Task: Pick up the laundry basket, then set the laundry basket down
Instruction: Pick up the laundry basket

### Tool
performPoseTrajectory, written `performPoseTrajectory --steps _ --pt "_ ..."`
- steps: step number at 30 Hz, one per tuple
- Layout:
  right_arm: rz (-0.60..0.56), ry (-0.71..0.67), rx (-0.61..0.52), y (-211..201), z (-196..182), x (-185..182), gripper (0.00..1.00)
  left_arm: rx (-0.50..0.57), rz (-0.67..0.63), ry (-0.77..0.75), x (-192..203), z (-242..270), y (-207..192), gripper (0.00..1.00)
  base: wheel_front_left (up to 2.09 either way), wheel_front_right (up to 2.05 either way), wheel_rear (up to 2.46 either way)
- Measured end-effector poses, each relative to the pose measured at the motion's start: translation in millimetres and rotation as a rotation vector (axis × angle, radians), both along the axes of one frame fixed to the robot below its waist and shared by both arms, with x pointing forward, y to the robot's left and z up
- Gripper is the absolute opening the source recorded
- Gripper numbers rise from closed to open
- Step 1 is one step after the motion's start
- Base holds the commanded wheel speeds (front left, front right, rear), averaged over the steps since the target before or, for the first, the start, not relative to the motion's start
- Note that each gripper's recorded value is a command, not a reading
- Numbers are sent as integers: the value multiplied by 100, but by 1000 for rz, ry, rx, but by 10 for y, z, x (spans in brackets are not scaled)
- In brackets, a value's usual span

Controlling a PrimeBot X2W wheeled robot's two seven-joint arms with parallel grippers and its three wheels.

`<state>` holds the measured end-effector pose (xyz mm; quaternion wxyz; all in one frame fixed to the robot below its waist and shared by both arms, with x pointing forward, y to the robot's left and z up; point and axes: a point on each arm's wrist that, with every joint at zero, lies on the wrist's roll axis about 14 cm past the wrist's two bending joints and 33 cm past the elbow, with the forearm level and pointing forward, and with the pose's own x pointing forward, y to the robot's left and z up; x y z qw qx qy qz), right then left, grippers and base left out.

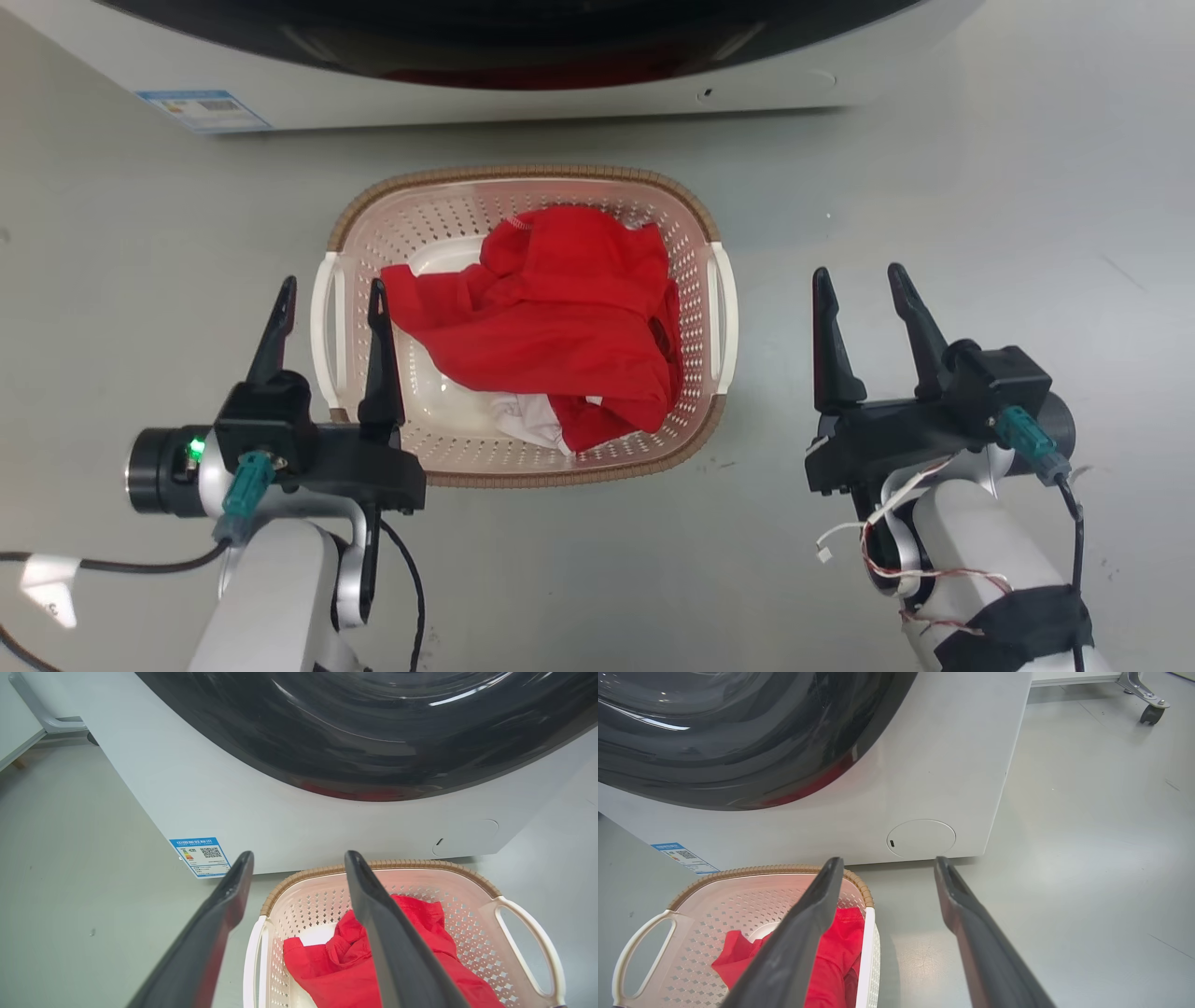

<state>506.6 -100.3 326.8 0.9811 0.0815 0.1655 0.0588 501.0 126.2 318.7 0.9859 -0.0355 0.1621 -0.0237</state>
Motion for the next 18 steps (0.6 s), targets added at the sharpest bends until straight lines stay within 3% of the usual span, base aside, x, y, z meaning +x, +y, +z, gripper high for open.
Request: performPoseTrajectory --steps 7,18 --pt "28 55 -17 54 -417 206 100 13 10 82 174 -489 35 100 0 0 0" --pt "91 183 -28 210 -1060 173 100 49 44 266 7 -1240 202 100 0 0 0"
